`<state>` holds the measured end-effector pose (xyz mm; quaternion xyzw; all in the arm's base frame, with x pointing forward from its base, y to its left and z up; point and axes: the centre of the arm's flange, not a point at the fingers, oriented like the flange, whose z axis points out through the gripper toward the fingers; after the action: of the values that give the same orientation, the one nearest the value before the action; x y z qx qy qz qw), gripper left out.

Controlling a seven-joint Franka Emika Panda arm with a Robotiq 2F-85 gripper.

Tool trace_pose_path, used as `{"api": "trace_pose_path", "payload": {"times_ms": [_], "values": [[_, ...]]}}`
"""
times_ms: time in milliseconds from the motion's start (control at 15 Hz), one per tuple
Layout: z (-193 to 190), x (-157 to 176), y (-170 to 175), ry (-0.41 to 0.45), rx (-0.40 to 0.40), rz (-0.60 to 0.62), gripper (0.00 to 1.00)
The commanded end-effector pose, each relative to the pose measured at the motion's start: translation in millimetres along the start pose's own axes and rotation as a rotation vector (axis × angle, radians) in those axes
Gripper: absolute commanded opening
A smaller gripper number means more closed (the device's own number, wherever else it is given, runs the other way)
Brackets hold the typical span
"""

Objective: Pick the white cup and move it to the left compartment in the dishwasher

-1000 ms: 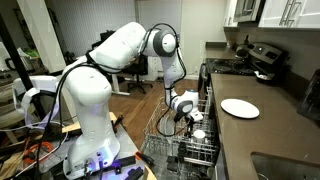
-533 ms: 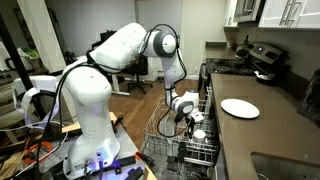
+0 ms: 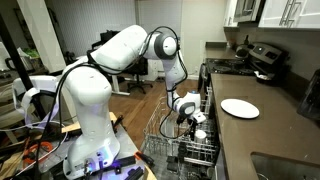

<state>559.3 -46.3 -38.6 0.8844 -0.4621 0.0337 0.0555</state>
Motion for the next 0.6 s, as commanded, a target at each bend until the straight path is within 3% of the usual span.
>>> {"api": "trace_pose_path", "payload": {"times_ms": [0,333,467,533], "values": [[2.0,10.8,4.8,0.001,-0.005,-0.024,0.4],[-2.4,9.7,2.9,0.01,-0.004,-0.033,0.08],[-5.6,10.3,2.3,0.018,-0.003,-0.039,0.05],[-7.2,10.3,1.1,0.02,-0.003,-0.041,0.09]]}}
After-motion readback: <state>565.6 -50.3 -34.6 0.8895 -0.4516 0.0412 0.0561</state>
